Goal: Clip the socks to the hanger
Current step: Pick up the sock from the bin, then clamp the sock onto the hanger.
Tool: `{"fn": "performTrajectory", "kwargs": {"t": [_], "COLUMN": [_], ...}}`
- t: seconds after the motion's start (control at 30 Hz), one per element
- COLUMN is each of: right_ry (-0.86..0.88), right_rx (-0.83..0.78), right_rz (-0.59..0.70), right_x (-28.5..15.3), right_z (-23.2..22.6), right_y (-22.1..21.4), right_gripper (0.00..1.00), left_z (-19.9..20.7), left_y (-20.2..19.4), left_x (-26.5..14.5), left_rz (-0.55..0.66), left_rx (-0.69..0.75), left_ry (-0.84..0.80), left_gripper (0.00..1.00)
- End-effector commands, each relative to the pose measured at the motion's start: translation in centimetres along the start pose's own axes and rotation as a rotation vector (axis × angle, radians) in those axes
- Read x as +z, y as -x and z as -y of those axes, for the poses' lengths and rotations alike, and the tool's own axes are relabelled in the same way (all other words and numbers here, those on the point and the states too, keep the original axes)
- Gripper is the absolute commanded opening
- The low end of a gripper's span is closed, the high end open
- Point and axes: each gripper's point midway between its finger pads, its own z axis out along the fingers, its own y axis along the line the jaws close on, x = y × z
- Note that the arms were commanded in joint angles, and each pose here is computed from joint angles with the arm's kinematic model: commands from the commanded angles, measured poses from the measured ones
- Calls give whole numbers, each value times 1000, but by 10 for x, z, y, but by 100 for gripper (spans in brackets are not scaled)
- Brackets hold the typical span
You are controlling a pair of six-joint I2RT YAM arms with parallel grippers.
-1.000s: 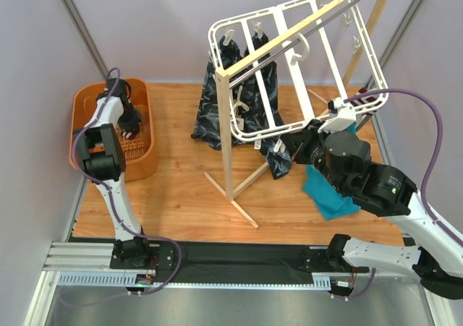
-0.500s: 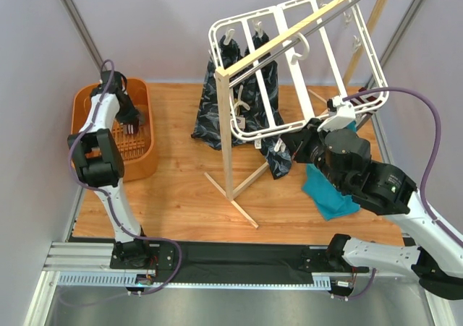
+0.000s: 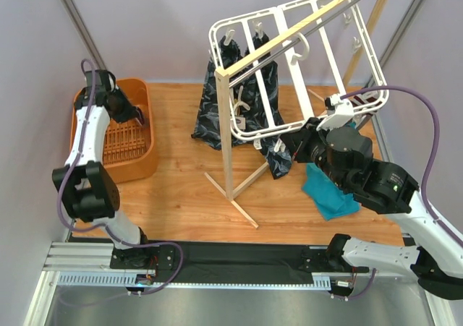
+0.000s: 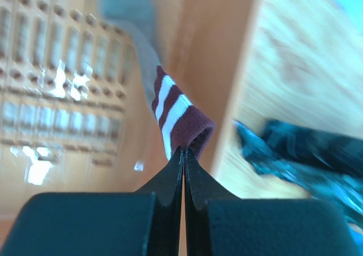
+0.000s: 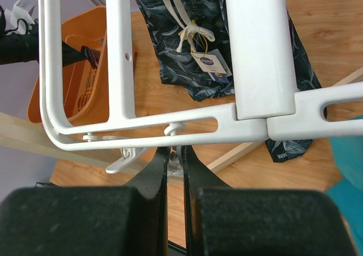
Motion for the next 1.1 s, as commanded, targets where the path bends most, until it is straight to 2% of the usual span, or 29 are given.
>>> {"fn": "performTrajectory", "kwargs": {"t": [0.0, 0.03, 0.1, 0.13, 0.33, 0.4, 0.43, 0.63, 0.87, 1.07], "right_ry": [17, 32, 47, 73, 125, 141, 160, 225, 328, 399], "right_rx": [-50, -60, -74, -87, -143, -140, -143, -152, -164, -151], "right_rz": [-42, -54, -64, -65, -54, -58, -76, -150, -101, -105], "right_x": [-4, -5, -6, -9, -9, -8, -9, -9, -30, -41], "right_z": [0, -2, -5, -7, -16, -19, -21, -25, -28, -42], "right_y": [-3, -5, -7, -6, -2, -3, -8, -35, -29, -22], "right_gripper": [0, 0, 0, 0, 0, 0, 0, 0, 0, 0], "left_z": [38, 48, 52, 58, 97, 105, 115, 104, 94, 95], "left_y": [10, 13, 7, 7, -10, -25, -35, -94, -166, -191], "left_x": [-54, -82, -102, -127, -219, -242, -266, -345, -409, -436], "left_rz": [113, 162, 189, 231, 304, 295, 310, 390, 313, 240], "left_rx": [-61, -51, -56, -46, -48, -22, 15, 67, 50, 44], "left_ry": [-178, -230, -264, -296, -532, -571, -618, -742, -962, -1065], "left_gripper": [0, 0, 0, 0, 0, 0, 0, 0, 0, 0]}}
